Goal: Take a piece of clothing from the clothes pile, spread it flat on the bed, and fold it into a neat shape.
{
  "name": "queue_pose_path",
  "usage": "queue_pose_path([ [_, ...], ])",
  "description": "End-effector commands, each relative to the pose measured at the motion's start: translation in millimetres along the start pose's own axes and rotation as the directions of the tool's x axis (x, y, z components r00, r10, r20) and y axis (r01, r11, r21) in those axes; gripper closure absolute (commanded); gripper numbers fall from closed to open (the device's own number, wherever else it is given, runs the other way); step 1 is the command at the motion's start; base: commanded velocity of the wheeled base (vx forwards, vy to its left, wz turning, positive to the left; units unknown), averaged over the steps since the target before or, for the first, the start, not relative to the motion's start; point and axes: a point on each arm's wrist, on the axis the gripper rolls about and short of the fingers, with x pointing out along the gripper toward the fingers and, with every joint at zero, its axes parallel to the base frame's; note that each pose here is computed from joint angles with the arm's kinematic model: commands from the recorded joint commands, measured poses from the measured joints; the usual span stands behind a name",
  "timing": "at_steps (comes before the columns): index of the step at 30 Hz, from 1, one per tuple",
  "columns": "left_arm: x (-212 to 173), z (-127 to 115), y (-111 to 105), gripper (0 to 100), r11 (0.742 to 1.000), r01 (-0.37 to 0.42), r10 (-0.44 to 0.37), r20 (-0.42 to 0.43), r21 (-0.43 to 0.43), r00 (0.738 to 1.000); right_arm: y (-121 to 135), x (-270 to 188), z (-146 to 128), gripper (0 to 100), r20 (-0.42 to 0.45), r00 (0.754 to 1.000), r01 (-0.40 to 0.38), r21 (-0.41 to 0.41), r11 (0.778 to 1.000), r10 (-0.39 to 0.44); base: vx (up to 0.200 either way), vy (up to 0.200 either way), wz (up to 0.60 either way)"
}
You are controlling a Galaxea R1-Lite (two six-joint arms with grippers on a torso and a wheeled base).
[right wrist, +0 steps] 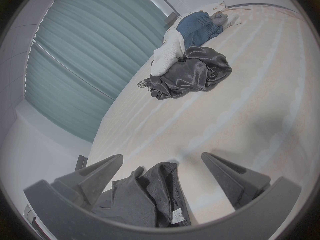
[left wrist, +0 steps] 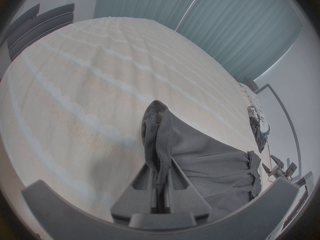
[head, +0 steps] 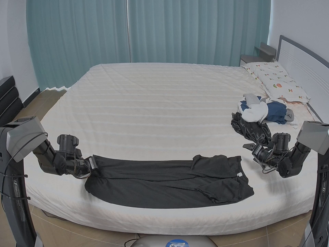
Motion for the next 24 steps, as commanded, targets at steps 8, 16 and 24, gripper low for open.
queue_pose_path([
  [8, 1, 0, 0, 100, 1.0, 0.001, -0.001, 0.005, 0.001, 1.0, 0, 0, 0, 0, -0.001, 1.0, -0.001, 0.001, 1.0, 0.001, -0.075, 0.0, 0.0],
  [16, 0, 13, -10, 100, 0.995, 0.06, -0.051, 0.126, -0.074, 0.991, 1, 1, 0, 0, 0.001, 1.0, -0.003, 0.0, 1.0, 0.003, 0.0, 0.0, 0.0],
  [24, 1, 7, -33, 100, 0.994, 0.096, -0.089, 0.112, -0.057, 0.99, 0, 0, 0, 0, -0.001, 1.0, -0.001, 0.002, 1.0, 0.001, 0.0, -0.025, 0.0],
])
